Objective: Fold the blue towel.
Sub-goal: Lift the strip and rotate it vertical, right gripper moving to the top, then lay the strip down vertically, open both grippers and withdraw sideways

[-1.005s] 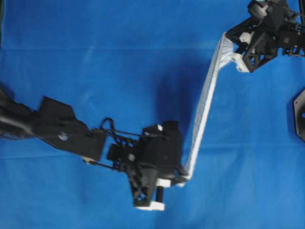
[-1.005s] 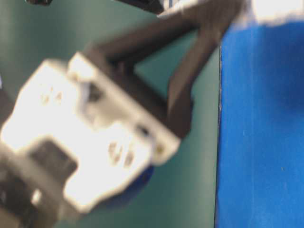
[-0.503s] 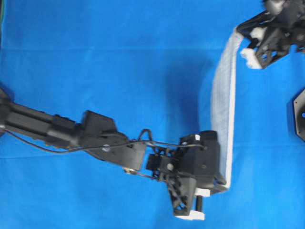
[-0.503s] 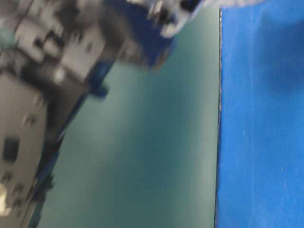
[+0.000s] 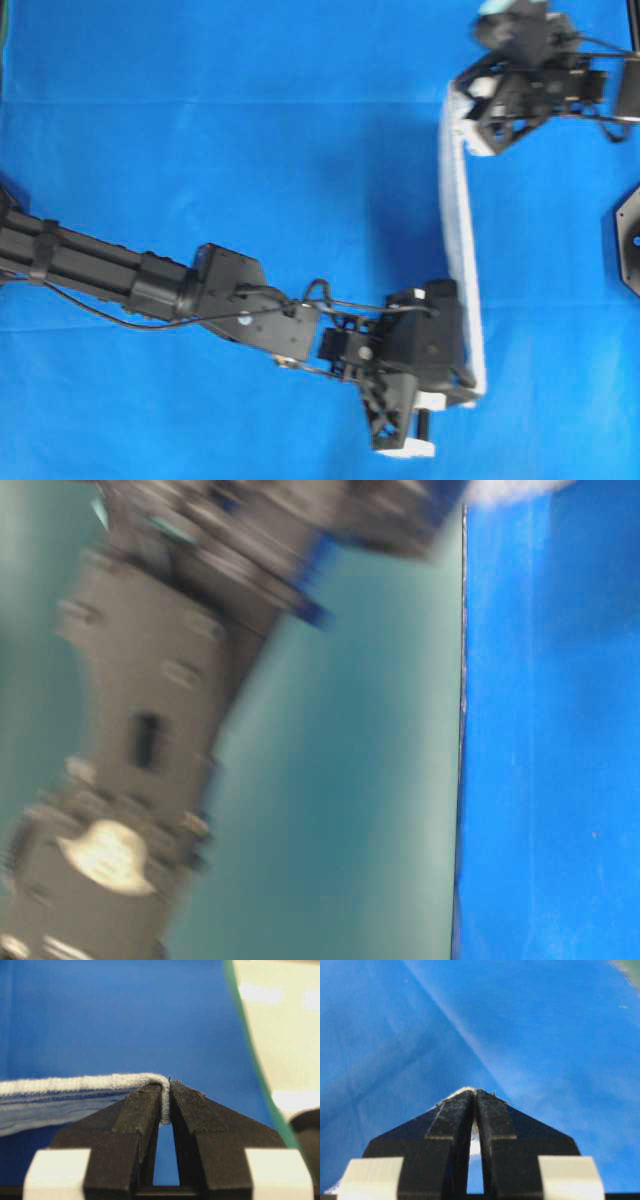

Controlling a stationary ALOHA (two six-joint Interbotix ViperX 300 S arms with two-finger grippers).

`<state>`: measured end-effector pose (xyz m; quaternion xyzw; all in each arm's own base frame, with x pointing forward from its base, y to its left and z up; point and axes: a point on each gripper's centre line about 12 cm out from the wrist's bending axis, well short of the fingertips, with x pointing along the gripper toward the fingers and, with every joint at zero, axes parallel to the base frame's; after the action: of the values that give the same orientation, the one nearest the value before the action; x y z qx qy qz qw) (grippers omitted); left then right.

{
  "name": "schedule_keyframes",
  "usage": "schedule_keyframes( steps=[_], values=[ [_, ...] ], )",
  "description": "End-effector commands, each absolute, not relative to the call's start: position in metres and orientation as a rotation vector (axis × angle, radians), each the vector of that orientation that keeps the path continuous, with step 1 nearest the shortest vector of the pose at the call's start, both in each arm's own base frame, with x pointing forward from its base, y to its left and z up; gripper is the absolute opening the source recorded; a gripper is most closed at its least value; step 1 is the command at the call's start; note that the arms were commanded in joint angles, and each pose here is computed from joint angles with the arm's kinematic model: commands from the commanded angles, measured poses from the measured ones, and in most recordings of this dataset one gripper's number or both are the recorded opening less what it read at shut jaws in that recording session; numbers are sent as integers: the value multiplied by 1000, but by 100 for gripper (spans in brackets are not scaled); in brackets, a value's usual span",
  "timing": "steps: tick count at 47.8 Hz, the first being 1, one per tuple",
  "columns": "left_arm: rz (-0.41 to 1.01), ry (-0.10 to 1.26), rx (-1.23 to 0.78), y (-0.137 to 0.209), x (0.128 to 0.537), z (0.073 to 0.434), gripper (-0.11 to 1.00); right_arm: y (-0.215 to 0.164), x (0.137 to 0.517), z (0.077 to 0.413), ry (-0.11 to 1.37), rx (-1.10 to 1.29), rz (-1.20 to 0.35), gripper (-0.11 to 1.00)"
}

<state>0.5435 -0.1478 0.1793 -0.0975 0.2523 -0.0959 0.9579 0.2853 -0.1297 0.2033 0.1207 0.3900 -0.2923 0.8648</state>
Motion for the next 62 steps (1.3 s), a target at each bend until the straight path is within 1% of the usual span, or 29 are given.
schedule_keyframes(
  steps=[1, 10, 15, 20, 28, 36, 40, 42, 44, 47, 50, 51, 53, 55, 62],
  values=[
    [-213, 453, -232, -153, 527, 207, 4, -137, 315, 201, 801, 246, -585, 4],
    [-188, 499, -324, -146, 488, 183, 4, -143, 355, 188, 795, 239, -545, 4],
    [-175, 522, -355, -142, 473, 173, 4, -145, 367, 186, 785, 240, -535, 4],
    [-166, 551, -362, -140, 465, 164, 4, -147, 371, 183, 789, 241, -535, 4],
    [-158, 575, -359, -139, 462, 153, 4, -147, 373, 178, 801, 242, -534, 4],
    [-151, 591, -357, -136, 459, 148, 4, -147, 373, 174, 802, 249, -531, 4],
    [-148, 601, -356, -136, 457, 147, 6, -147, 374, 175, 799, 249, -530, 5],
    [-145, 612, -357, -135, 456, 146, 12, -147, 374, 175, 799, 249, -530, 10],
    [-139, 631, -356, -134, 453, 144, 21, -146, 373, 175, 798, 248, -530, 23],
    [-129, 660, -356, -132, 449, 144, 39, -146, 372, 176, 799, 248, -531, 41],
    [-115, 687, -356, -127, 442, 149, 58, -143, 370, 181, 790, 245, -526, 56],
    [-112, 695, -355, -125, 439, 151, 65, -142, 368, 182, 789, 243, -524, 59],
    [-108, 702, -353, -122, 435, 156, 76, -139, 366, 185, 781, 241, -519, 60],
    [-109, 702, -352, -121, 429, 164, 79, -136, 363, 191, 769, 238, -513, 59],
    [-122, 671, -341, -114, 406, 189, 72, -117, 346, 209, 727, 221, -477, 56]
  ],
)
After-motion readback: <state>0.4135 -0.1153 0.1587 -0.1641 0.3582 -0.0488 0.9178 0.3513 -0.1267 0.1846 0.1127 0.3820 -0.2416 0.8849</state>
